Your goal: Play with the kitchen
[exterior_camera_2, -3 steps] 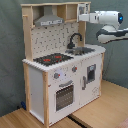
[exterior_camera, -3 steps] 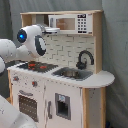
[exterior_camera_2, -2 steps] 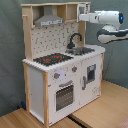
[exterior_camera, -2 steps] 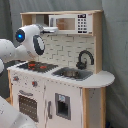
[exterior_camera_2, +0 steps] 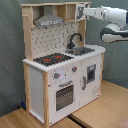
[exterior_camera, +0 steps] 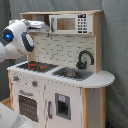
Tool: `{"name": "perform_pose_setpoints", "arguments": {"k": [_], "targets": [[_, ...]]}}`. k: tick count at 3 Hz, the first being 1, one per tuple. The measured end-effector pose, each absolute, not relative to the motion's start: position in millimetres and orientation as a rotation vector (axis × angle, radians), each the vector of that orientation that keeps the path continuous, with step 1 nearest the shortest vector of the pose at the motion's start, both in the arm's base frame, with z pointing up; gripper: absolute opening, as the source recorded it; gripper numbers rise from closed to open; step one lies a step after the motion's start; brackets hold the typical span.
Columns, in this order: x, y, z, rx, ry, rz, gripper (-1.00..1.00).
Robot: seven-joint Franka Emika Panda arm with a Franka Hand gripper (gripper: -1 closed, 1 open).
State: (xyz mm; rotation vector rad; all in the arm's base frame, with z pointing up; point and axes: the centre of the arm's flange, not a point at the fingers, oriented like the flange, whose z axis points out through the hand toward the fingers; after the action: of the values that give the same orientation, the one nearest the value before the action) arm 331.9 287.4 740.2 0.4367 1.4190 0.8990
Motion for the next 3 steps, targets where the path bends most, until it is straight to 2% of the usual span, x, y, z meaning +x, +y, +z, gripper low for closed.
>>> {"name": "perform_pose_setpoints", "arguments": {"k": [1,3], "targets": [[315.9,303.6,752.2,0.462,1.377,0.996,1.0],[325.7,307.9,754.3,0.594,1.324,1.137,1.0]]}}
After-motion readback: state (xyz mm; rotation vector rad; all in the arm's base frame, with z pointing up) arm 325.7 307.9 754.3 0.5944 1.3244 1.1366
